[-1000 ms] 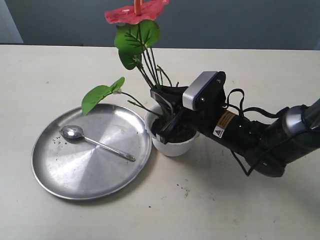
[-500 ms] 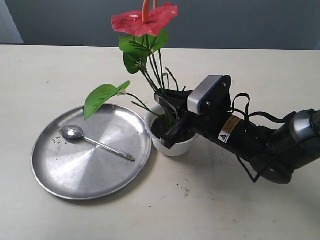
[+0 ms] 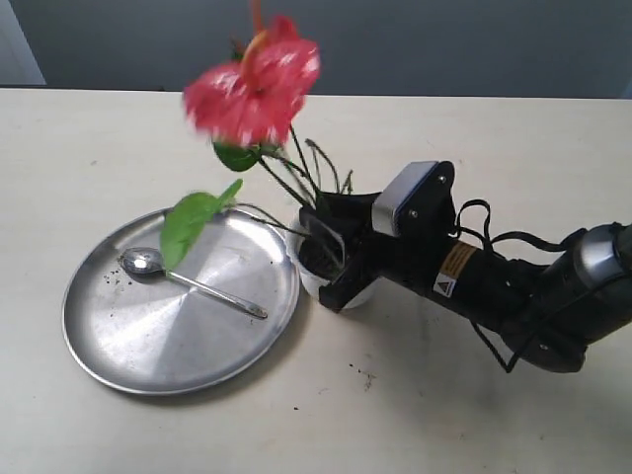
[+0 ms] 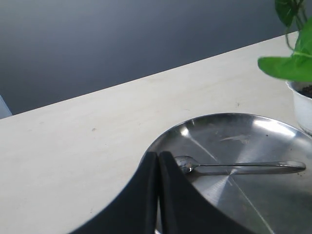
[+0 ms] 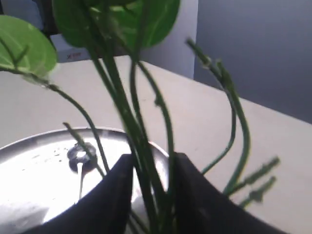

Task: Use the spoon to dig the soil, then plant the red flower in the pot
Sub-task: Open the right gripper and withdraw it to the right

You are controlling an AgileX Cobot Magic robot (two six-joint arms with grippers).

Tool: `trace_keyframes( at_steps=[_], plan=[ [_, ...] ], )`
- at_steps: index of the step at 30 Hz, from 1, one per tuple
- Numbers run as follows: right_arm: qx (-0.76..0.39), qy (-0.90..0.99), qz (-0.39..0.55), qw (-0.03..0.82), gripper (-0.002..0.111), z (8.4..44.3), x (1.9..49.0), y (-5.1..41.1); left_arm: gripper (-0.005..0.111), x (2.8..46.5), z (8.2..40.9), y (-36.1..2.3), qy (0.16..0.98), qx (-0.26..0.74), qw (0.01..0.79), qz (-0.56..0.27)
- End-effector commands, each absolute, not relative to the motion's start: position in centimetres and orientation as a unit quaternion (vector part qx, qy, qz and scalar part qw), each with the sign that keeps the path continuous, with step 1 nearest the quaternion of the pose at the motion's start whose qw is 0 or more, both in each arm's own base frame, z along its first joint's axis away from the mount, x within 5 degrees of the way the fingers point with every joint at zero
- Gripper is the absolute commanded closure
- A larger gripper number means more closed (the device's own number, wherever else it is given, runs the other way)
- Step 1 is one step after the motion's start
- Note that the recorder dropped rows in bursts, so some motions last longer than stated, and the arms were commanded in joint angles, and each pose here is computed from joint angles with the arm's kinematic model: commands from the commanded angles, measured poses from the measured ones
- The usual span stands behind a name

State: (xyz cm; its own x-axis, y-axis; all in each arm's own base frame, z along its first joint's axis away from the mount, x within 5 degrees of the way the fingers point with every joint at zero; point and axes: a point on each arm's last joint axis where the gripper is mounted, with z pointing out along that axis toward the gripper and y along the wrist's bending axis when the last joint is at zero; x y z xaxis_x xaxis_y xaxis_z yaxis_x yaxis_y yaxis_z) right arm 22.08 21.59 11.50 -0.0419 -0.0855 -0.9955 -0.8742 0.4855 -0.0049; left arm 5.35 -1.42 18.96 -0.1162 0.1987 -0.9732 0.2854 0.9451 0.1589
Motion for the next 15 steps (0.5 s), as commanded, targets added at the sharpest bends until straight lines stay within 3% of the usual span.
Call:
trace_keyframes(
  at_steps=[1, 5, 10, 15],
  plan=[
    [-0.388, 0.665, 0.322, 0.551, 0.041, 10.3, 21.8, 21.2, 0.106, 5.3, 19.2, -1.5, 0.741, 0.160, 0.651, -0.040],
    [-0.372, 0.662, 0.321, 0.566, 0.061, 11.3, 22.0, 21.2, 0.106, 5.3, 19.2, -1.5, 0.741, 0.160, 0.651, -0.040],
    [-0.352, 0.647, 0.320, 0.595, 0.042, 13.4, 22.3, 21.0, 0.106, 5.3, 19.2, -1.5, 0.741, 0.160, 0.651, -0.040],
    [-0.349, 0.629, 0.319, 0.618, 0.040, 15.4, 21.8, 20.5, 0.106, 5.3, 19.2, -1.5, 0.741, 0.160, 0.651, -0.040]
  ],
)
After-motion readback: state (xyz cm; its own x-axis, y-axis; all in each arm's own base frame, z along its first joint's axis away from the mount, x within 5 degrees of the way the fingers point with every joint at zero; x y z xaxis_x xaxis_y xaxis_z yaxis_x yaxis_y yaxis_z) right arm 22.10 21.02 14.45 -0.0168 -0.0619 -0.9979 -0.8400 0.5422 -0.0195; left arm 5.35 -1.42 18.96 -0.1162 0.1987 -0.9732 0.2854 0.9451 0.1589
